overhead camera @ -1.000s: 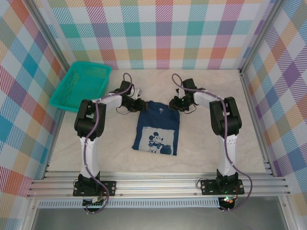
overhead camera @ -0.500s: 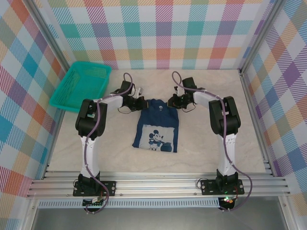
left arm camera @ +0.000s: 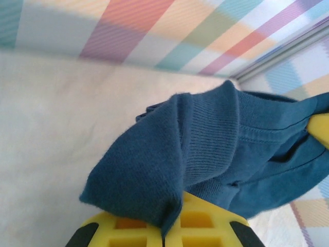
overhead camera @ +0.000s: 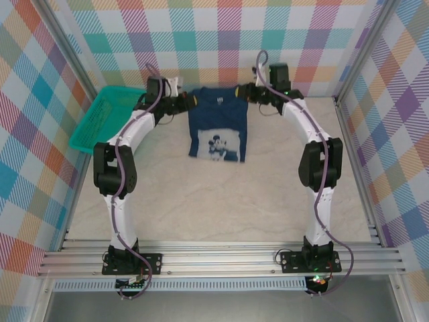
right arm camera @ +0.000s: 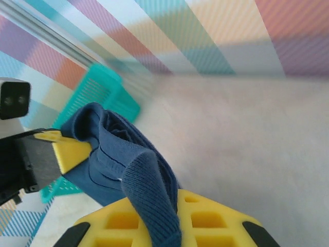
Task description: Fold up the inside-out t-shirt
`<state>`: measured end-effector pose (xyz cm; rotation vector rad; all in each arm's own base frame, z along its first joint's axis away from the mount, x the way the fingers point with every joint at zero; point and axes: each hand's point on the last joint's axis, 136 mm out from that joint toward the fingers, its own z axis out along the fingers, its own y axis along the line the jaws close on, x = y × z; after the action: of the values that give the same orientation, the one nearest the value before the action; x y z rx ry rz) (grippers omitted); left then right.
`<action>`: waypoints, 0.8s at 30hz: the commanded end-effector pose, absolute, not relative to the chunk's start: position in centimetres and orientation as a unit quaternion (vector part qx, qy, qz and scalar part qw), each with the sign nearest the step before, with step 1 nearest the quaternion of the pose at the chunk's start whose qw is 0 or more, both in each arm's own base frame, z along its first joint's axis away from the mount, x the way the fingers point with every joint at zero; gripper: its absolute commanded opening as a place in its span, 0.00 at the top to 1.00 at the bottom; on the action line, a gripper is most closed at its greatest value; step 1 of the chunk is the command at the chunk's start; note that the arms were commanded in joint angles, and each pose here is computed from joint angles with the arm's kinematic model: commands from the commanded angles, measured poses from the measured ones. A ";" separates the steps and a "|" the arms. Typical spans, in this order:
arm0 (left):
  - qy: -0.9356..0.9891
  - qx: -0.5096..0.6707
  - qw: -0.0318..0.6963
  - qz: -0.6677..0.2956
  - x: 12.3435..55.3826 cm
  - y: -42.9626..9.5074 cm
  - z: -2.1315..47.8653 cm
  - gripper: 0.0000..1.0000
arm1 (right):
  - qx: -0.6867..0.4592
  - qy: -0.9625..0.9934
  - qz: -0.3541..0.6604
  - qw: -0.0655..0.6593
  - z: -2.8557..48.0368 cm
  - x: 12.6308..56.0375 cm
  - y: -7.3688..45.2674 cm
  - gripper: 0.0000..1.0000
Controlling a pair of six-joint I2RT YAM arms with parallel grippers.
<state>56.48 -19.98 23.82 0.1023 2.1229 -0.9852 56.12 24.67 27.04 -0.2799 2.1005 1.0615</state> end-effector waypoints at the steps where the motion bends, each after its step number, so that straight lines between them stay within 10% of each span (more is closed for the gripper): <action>1: 0.809 0.070 0.433 -0.390 54.8 -19.4 30.7 1.00 | -0.153 0.787 0.434 0.410 33.3 54.2 24.9 0.99; 17: 0.854 0.035 0.314 -0.414 38.0 -21.7 16.9 1.00 | -0.137 0.847 0.434 0.275 20.6 37.9 24.7 0.98; 24: 0.879 -0.002 0.303 -0.367 37.4 -20.7 13.5 1.00 | -0.111 0.884 0.386 0.241 15.7 39.3 24.0 0.97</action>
<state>35.68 -21.54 12.06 0.0384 2.4158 -1.0386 37.20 24.15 15.80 -0.2978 2.4363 1.1210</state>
